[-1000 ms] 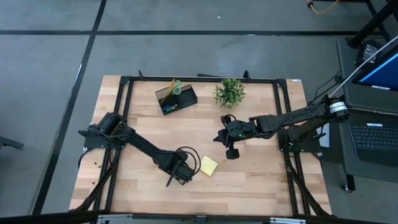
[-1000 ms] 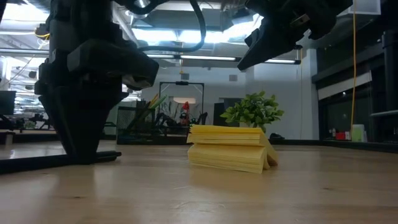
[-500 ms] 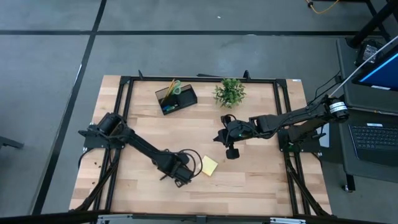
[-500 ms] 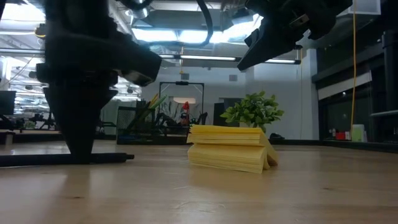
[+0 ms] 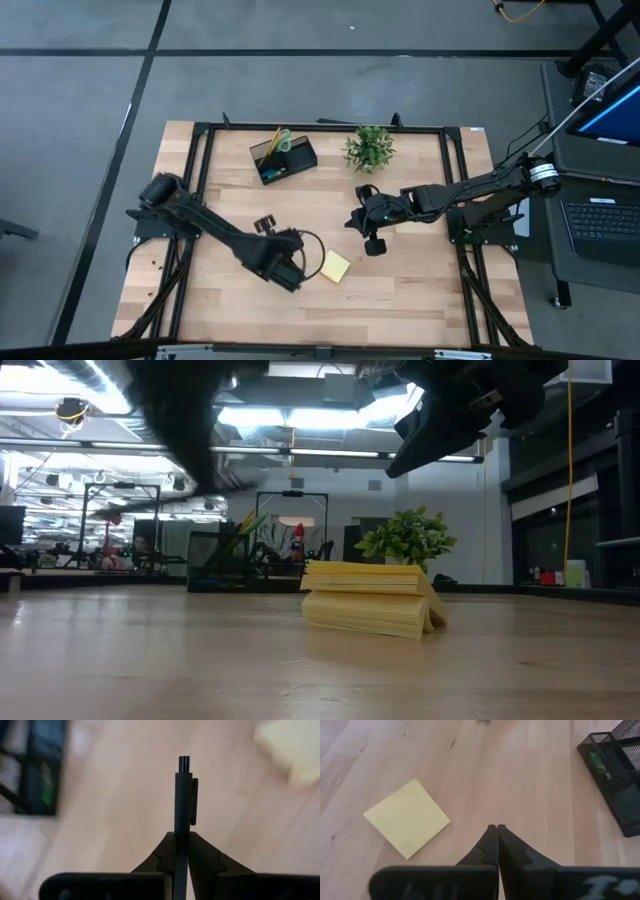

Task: Pick and place office supplies into organizer
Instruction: Put the pen into the desk organizer

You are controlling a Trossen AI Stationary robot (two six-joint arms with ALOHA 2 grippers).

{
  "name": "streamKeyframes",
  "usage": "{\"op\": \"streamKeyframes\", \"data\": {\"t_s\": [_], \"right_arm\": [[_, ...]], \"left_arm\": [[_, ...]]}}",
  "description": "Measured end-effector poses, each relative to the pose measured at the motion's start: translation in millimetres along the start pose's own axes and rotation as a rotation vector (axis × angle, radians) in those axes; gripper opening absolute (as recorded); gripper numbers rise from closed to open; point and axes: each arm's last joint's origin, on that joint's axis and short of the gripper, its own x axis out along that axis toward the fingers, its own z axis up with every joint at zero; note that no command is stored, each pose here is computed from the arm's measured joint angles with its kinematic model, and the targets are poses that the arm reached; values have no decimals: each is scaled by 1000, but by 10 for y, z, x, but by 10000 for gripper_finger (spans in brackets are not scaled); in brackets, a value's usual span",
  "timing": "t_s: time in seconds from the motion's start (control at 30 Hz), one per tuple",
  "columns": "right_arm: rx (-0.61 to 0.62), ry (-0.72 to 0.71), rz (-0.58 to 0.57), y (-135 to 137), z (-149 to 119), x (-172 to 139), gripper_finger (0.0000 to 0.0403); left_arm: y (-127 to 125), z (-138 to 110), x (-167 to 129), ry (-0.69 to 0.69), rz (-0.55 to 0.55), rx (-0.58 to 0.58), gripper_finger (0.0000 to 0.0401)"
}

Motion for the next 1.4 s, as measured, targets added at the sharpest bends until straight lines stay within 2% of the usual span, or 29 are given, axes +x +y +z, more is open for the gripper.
{"op": "streamKeyframes", "data": {"t_s": [0.13,0.33,0.47,0.67,0.8,0.9,1.07,1.17,1.4], "right_arm": [[-1,14,2,2,-13,0,2],[-5,24,3,3,-23,-1,2],[-6,26,4,3,-24,-1,2],[-7,27,4,3,-25,-1,2],[-7,27,4,3,-25,-1,2],[-7,25,4,3,-24,-1,2],[-4,21,3,3,-19,-1,2],[-3,18,3,2,-17,-1,2],[-3,11,1,-1,-10,0,2]], "left_arm": [[177,77,-252,-123,-12,-18,22],[335,127,-468,-253,2,33,22],[354,164,-569,-326,-42,46,22],[290,162,-671,-459,-14,139,22],[224,104,-689,-492,-36,145,22],[176,37,-603,-538,-48,142,22],[183,-82,-408,-608,-129,142,22],[326,-138,-365,-662,-154,129,22],[831,-221,-440,-776,-166,82,22]]}}
